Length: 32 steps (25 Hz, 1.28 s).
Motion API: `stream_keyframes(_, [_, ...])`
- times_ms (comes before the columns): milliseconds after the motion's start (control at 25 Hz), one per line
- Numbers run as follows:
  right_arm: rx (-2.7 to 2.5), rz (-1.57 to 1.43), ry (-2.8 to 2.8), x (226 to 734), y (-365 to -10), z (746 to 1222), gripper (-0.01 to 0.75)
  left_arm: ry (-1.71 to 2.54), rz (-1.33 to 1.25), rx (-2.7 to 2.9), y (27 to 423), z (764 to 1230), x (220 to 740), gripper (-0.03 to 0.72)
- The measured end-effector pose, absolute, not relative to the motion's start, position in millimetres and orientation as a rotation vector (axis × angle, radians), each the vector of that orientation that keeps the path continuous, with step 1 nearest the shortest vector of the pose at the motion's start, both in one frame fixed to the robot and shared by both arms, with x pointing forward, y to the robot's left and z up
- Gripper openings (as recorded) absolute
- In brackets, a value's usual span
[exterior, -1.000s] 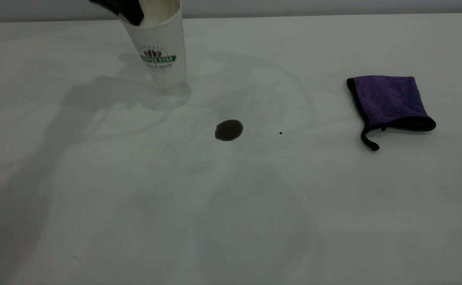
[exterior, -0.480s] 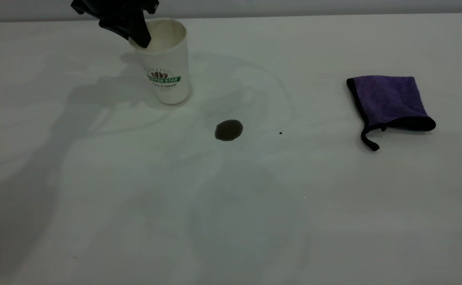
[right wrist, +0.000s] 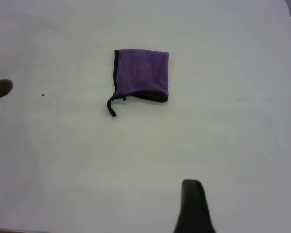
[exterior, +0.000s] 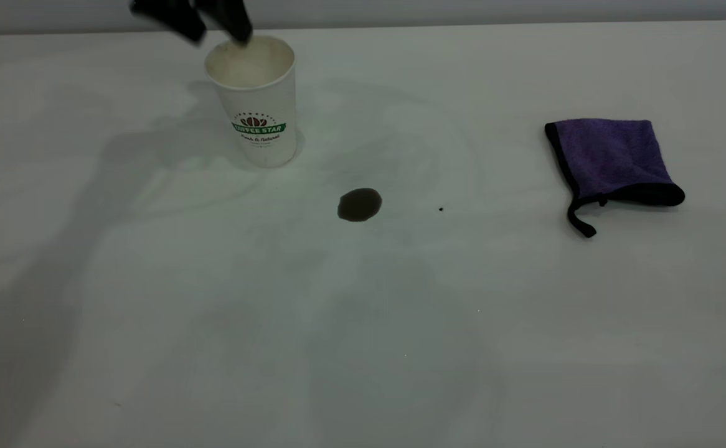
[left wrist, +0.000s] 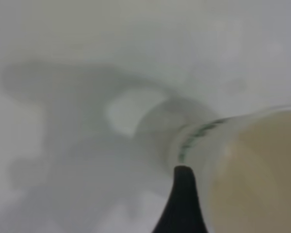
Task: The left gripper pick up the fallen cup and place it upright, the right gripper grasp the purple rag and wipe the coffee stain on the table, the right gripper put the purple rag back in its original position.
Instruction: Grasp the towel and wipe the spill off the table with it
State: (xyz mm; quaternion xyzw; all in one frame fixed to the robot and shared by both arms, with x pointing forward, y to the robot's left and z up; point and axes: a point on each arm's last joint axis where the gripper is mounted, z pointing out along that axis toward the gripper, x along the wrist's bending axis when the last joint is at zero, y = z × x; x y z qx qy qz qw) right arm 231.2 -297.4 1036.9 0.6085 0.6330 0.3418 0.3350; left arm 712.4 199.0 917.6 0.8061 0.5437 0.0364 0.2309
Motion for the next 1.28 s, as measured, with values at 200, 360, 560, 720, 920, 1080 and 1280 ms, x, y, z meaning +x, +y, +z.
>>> stream_keyframes(200, [1.588, 0.892, 1.652, 231.2, -297.4, 1036.9, 0.582, 1.436, 0.119, 2.213, 216.6, 1008.0, 687.4, 0.673])
stream_keyframes(360, [1.588, 0.892, 1.652, 231.2, -297.4, 1036.9, 0.582, 1.419, 0.091, 2.232, 238.5, 1071.5, 652.4, 0.579])
stream_keyframes(560, [1.588, 0.892, 1.652, 231.2, -297.4, 1036.9, 0.582, 1.410, 0.115, 2.225, 261.4, 1129.8, 610.6, 0.455])
stream_keyframes(720, [1.588, 0.892, 1.652, 231.2, -297.4, 1036.9, 0.582, 1.461, 0.226, 2.166, 279.6, 1157.3, 589.9, 0.382])
stream_keyframes(920, [1.588, 0.892, 1.652, 231.2, -297.4, 1036.9, 0.582, 1.642, 0.295, 2.145, 292.0, 1161.7, 543.5, 0.315])
stream_keyframes(1080, [1.588, 0.892, 1.652, 231.2, -297.4, 1036.9, 0.582, 1.752, 0.289, 2.168, 296.8, 1145.3, 495.1, 0.274])
stream_keyframes(1280, [1.588, 0.892, 1.652, 231.2, -297.4, 1036.9, 0.582, 1.776, 0.290, 2.186, 297.0, 1130.6, 441.0, 0.243])
